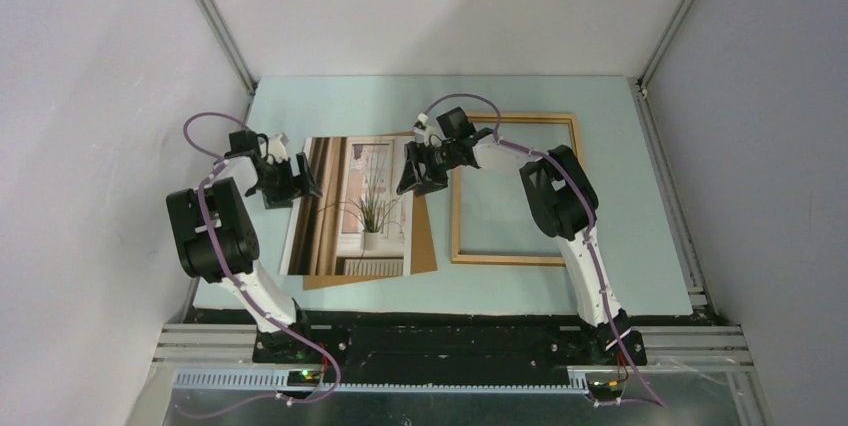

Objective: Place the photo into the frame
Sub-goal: Pick up the photo at the center of the board.

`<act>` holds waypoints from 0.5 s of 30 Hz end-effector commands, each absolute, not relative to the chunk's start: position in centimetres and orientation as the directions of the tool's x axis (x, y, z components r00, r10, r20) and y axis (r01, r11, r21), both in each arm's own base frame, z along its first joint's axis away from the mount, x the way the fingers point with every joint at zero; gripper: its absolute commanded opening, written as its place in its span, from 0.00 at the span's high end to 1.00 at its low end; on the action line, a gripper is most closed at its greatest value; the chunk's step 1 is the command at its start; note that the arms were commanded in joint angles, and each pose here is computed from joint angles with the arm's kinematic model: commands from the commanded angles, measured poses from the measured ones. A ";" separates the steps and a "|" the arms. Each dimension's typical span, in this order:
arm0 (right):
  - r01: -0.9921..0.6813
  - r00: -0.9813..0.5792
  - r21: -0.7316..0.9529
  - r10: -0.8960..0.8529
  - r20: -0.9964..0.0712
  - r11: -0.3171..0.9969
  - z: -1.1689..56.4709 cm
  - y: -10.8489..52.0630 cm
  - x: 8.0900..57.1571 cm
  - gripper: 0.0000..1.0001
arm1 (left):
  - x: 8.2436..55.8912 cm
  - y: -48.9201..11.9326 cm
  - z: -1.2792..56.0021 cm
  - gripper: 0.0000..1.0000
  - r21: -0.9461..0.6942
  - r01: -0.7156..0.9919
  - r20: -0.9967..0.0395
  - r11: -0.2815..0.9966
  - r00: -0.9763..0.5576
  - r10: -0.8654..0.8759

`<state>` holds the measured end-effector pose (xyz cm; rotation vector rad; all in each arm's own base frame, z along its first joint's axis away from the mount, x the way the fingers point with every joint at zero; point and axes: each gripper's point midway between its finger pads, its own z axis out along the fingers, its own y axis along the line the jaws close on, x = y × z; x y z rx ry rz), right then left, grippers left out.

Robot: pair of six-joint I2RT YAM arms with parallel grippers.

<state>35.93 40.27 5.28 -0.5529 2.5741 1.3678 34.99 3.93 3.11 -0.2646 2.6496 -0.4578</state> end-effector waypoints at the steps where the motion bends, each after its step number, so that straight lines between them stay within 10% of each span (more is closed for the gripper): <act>1: -0.274 -0.960 0.813 -0.200 -0.197 0.514 3.0 40.0 35.3 0.25 | 33.6 2.9 2.1 0.08 -0.404 -0.090 -0.343 0.910 -0.908 -0.242; 15: -0.107 -0.990 0.882 -0.133 -0.051 0.460 3.2 40.9 35.5 0.27 | 32.9 1.1 2.6 0.11 -0.476 0.012 -0.367 0.879 -0.911 -0.187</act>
